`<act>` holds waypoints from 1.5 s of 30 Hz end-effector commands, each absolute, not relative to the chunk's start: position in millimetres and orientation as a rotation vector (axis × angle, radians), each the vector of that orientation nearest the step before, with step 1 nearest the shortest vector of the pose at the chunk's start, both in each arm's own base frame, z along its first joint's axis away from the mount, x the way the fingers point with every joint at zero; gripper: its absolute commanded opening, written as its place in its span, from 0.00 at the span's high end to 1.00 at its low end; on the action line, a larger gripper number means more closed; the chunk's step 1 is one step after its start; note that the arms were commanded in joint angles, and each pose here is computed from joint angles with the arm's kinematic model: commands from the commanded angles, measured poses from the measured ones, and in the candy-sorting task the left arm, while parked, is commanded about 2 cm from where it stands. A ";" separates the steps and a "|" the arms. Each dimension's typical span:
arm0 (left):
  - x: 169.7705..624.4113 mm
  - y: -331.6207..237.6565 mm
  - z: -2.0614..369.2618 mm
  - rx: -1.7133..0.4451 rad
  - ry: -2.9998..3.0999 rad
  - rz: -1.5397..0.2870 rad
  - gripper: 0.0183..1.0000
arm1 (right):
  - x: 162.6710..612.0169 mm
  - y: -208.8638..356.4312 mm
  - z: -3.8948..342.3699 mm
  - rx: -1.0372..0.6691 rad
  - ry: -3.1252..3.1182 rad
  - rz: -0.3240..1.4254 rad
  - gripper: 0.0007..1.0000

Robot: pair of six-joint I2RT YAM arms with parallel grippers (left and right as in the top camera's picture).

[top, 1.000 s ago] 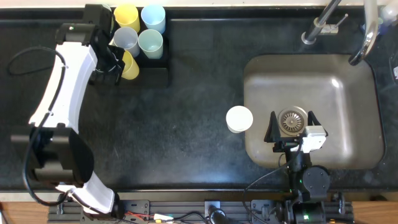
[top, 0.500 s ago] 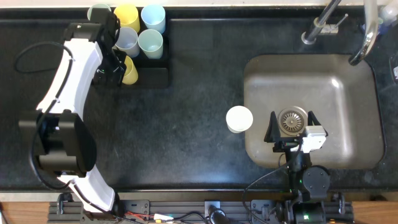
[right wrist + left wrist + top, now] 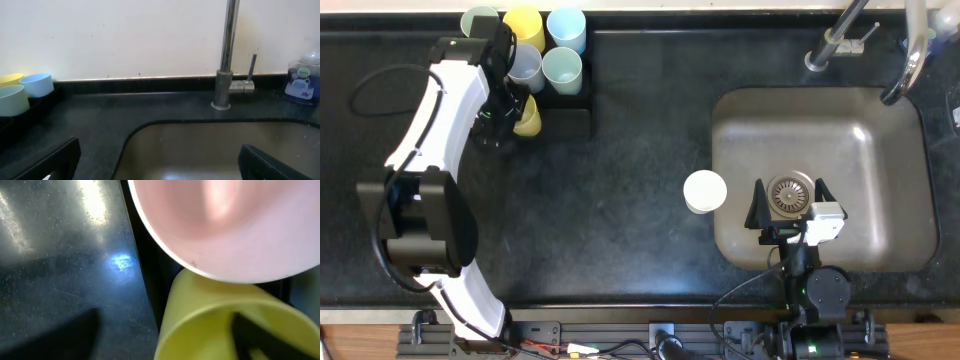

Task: Store Cups

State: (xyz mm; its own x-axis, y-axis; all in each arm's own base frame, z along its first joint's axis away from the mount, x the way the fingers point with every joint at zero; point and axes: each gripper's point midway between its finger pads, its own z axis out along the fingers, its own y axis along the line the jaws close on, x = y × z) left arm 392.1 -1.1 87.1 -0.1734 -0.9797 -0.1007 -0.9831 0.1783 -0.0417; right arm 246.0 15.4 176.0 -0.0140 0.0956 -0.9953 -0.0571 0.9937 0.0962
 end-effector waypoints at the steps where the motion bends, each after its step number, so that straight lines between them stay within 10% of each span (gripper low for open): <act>1: 390.2 3.6 106.5 -1.929 2.288 0.030 0.00 | 246.2 17.9 172.5 0.027 1.581 0.137 0.00; 14: 275.3 7.6 280.4 -1.118 2.401 -0.142 0.00 | 246.2 18.0 172.5 0.027 1.581 0.137 0.00; 20: 189.0 18.7 229.9 -0.550 2.480 0.018 0.00 | 246.2 17.9 172.5 0.027 1.581 0.137 0.00; 28: 244.9 2.8 226.7 0.013 1.790 0.064 0.00 | 246.2 18.0 172.5 0.027 1.581 0.137 0.00; 45: 246.9 1.4 150.5 0.097 1.674 0.130 0.00 | 246.2 18.0 172.5 0.027 1.581 0.137 0.00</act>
State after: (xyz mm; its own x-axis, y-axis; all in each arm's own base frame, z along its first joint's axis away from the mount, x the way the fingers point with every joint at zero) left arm 247.9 -0.5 145.6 -0.1283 0.0985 -0.9868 -0.0075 0.9949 0.1003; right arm 246.0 16.0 176.0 -0.0143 0.0959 -0.9953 -0.0601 0.9935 0.0966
